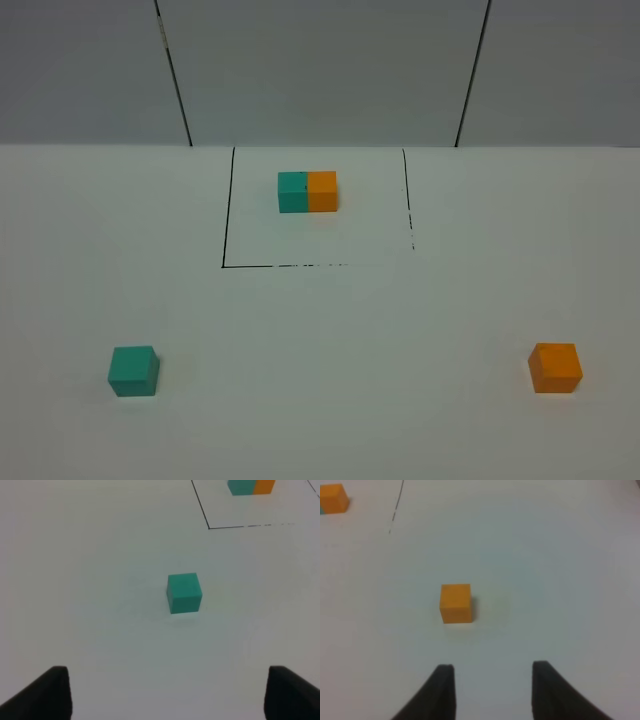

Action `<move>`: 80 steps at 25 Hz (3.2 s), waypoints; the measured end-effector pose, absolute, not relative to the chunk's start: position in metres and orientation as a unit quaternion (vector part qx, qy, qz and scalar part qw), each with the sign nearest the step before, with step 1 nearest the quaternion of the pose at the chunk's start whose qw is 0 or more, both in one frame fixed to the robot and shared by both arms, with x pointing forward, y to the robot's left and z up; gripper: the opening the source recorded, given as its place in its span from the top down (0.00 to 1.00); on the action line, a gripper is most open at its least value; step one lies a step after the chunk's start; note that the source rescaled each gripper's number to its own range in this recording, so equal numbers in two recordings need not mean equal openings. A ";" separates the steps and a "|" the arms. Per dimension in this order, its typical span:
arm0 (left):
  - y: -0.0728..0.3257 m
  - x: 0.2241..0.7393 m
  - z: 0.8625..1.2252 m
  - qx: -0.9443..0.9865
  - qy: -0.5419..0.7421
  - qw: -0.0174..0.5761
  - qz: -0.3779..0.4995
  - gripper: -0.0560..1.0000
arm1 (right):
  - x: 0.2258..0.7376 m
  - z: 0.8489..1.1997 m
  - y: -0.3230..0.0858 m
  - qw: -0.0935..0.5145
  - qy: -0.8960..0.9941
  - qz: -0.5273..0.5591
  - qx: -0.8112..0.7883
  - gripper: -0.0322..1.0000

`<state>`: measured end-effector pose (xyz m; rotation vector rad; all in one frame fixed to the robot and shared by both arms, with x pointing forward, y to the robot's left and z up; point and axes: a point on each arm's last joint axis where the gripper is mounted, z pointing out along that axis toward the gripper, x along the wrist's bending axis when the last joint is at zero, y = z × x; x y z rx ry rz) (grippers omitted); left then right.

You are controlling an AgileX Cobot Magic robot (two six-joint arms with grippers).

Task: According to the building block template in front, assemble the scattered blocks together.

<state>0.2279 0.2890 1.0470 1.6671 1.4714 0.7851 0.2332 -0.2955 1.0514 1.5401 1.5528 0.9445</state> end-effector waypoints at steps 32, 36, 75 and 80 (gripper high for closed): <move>0.289 0.286 1.048 0.656 0.675 0.289 0.177 0.19 | 0.233 1.051 -0.295 0.371 0.605 0.368 0.600 0.97; 0.288 0.332 1.054 0.667 0.699 0.229 0.120 0.17 | 0.233 1.051 -0.295 0.371 0.605 0.368 0.600 0.97; 0.223 0.530 0.941 0.689 0.724 0.031 -0.026 0.19 | 0.233 1.051 -0.295 0.371 0.605 0.368 0.600 0.97; 0.222 0.536 0.923 0.687 0.726 0.021 -0.030 0.19 | 0.233 1.051 -0.295 0.371 0.605 0.368 0.600 0.97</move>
